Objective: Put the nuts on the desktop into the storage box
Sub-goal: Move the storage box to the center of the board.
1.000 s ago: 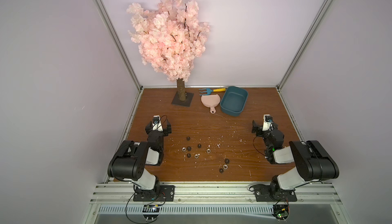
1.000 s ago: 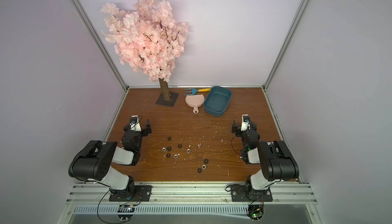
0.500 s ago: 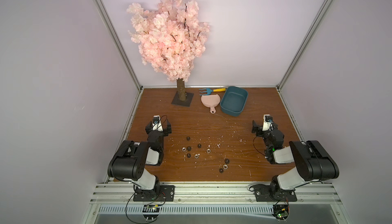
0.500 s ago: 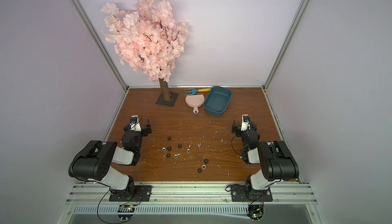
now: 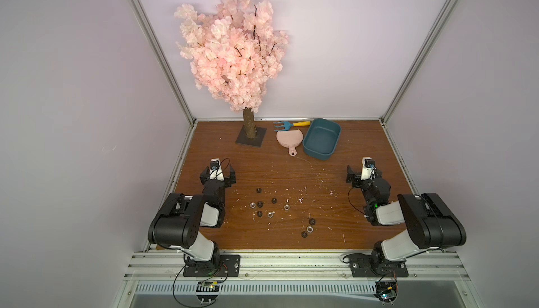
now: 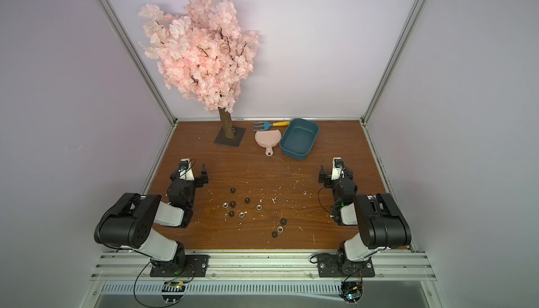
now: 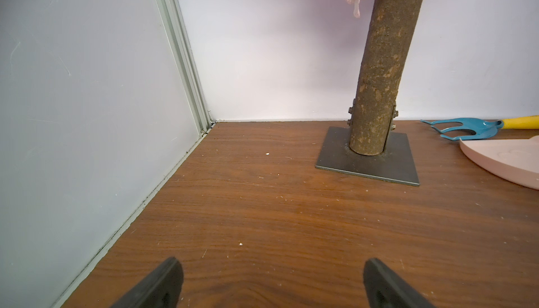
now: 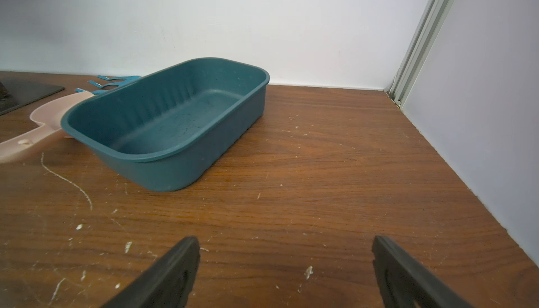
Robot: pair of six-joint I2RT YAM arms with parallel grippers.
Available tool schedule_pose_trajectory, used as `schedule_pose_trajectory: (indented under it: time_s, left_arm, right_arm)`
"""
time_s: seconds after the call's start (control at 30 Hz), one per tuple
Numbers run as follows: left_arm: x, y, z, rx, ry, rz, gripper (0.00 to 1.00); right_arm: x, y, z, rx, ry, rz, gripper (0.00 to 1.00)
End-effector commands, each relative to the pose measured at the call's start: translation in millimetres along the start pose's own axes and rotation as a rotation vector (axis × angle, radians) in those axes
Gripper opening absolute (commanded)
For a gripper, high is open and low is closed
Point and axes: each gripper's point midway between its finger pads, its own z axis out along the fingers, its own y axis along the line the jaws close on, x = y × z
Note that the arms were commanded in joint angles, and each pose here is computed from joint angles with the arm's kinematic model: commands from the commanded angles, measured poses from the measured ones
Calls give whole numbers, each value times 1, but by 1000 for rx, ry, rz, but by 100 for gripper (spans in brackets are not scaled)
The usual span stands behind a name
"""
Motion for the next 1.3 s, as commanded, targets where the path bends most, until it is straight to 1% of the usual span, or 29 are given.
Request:
schedule_pose_trajectory:
  time_s: [0.0, 0.1, 0.2, 0.37, 0.57, 0.67, 0.77, 0.8, 0.87, 0.9, 0.97, 1.03, 1.07, 1.13, 1.2, 1.27]
  left_arm:
    - [-7, -1, 0, 10, -29, 3, 100]
    - [-17, -12, -9, 86, -65, 30, 99]
    - [-31, -4, -24, 42, -113, 12, 100]
    - [-49, -4, -46, 37, -156, -19, 100]
    - [-74, -16, -64, 106, -215, -73, 100]
    - [-79, -10, -61, 71, -186, -90, 99]
    - [-79, -6, -51, 35, -79, -100, 100]
    - [-79, -3, -47, 9, -40, -120, 99]
    - [-77, 7, -41, -68, 27, -190, 100]
    - [-75, 13, -39, -110, 61, -242, 99]
    - [-75, 17, -36, -152, 112, -313, 100]
    - [-80, 12, -32, -140, 154, -345, 99]
    - [-81, 10, -32, -140, 178, -363, 99]
    - [-92, 13, -32, -156, 205, -396, 99]
    - [-101, 15, -33, -146, 224, -424, 99]
    - [-114, 5, -32, -45, 237, -441, 99]
  right_arm:
    - [-14, -2, 2, 15, -49, 5, 99]
    - [-14, -2, 2, 16, -50, 5, 99]
    - [-14, -2, 2, 14, -49, 6, 99]
    - [-14, -3, 2, 16, -48, 6, 99]
    - [-15, -3, 2, 17, -52, 10, 99]
    - [-19, -16, -4, 92, -72, 40, 99]
    - [-34, -27, -17, 150, -103, 66, 99]
    - [-42, -30, -21, 166, -105, 74, 99]
    - [-58, -44, -27, 243, -86, 134, 99]
    - [-70, -56, -32, 311, -82, 204, 99]
    - [-88, -82, -50, 467, -85, 370, 99]
    - [-87, -103, -78, 632, -80, 638, 99]
    - [-89, -102, -84, 617, -66, 677, 99]
    - [-115, -76, -79, 390, -87, 610, 99]
    - [-121, -68, -83, 343, -75, 652, 99]
    - [-124, -56, -81, 282, -34, 681, 99]
